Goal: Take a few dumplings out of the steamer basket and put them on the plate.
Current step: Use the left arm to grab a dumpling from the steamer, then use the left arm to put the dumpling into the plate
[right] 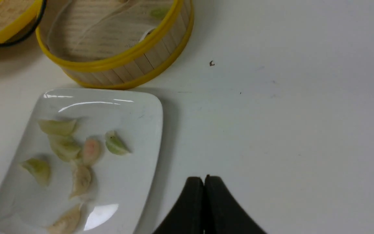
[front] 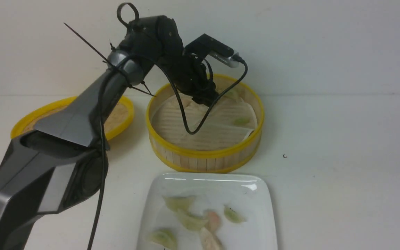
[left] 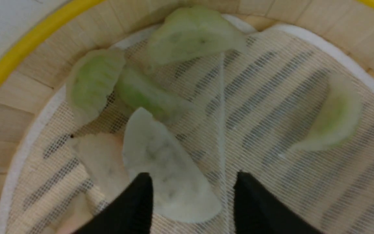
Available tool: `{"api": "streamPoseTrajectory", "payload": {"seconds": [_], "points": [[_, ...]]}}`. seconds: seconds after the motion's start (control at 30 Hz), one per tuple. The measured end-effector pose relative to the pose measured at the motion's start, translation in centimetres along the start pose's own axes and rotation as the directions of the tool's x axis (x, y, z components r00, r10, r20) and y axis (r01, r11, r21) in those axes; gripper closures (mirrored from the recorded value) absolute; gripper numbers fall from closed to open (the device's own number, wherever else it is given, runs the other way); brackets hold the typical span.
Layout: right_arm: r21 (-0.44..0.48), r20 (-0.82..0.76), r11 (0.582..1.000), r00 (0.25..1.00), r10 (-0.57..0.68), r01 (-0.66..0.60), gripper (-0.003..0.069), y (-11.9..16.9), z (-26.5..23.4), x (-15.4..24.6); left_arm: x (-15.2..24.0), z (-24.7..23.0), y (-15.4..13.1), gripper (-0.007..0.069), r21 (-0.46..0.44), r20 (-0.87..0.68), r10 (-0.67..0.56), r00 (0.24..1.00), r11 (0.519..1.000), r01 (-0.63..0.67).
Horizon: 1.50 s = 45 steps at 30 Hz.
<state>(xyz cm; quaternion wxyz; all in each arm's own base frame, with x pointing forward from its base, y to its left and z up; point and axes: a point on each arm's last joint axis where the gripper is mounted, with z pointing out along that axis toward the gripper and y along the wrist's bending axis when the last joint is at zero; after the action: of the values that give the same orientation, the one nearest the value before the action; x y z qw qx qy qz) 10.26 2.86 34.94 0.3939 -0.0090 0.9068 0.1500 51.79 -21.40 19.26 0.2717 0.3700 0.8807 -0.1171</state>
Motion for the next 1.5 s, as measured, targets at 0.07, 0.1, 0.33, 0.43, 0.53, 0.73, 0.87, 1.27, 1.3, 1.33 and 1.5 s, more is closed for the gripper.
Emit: {"api": "streamPoseTrajectory", "payload": {"seconds": [0.07,0.1,0.33,0.43,0.53,0.73,0.87,1.27,1.3,1.33,1.5], "points": [[0.000,0.000,1.000,1.000,0.009,-0.009,0.0671,0.0,0.0,0.0,0.4,1.4,0.4,0.0150,-0.021,0.014,-0.002,1.000,1.000,0.002],[0.000,0.000,1.000,1.000,0.016,-0.016,0.0671,0.0,0.0,0.0,0.5,1.7,0.4,0.0119,-0.021,0.013,-0.003,1.000,1.000,0.003],[-0.003,-0.009,1.000,1.000,0.028,-0.028,0.0671,0.0,0.0,0.1,1.1,3.2,1.0,0.0148,-0.090,0.004,0.011,1.000,0.996,-0.010],[-0.009,-0.015,0.999,0.999,0.033,-0.033,0.0671,0.1,0.0,0.1,1.3,3.1,1.2,0.0282,-0.107,-0.018,-0.042,0.999,0.994,0.039],[-0.012,-0.017,0.999,0.999,0.035,-0.035,0.0670,0.1,0.0,0.2,1.4,2.9,1.0,0.0294,-0.106,-0.036,-0.059,0.998,0.993,0.055],[-0.012,-0.023,0.999,0.999,0.035,-0.035,0.0670,0.1,0.0,0.2,0.5,-0.7,0.4,0.0352,-0.084,-0.112,-0.062,0.992,0.995,0.053],[-0.012,-0.033,0.999,0.999,0.034,-0.035,0.0670,0.1,0.0,0.3,-2.5,-6.8,-0.2,0.0352,-0.120,0.020,-0.050,0.999,0.991,0.052],[-0.007,-0.141,0.999,0.989,0.033,-0.034,0.0669,0.1,-0.1,1.3,-1.8,-16.4,-4.6,0.0352,-0.013,-0.019,-0.202,0.979,0.979,0.201],[-0.007,-0.142,0.999,0.989,0.033,-0.034,0.0669,0.1,-0.1,1.3,-1.5,-16.5,-4.7,0.0352,-0.011,-0.028,-0.203,0.979,0.979,0.203],[-0.007,-0.146,0.999,0.989,0.033,-0.034,0.0669,0.1,-0.1,1.3,0.3,-17.2,-6.0,0.0352,0.010,-0.096,-0.213,0.972,0.977,0.215],[-0.010,-0.146,0.999,0.989,0.034,-0.036,0.0669,0.1,-0.1,1.3,6.2,-18.6,-9.8,0.0352,0.083,-0.267,-0.243,0.933,0.958,0.274]]}}
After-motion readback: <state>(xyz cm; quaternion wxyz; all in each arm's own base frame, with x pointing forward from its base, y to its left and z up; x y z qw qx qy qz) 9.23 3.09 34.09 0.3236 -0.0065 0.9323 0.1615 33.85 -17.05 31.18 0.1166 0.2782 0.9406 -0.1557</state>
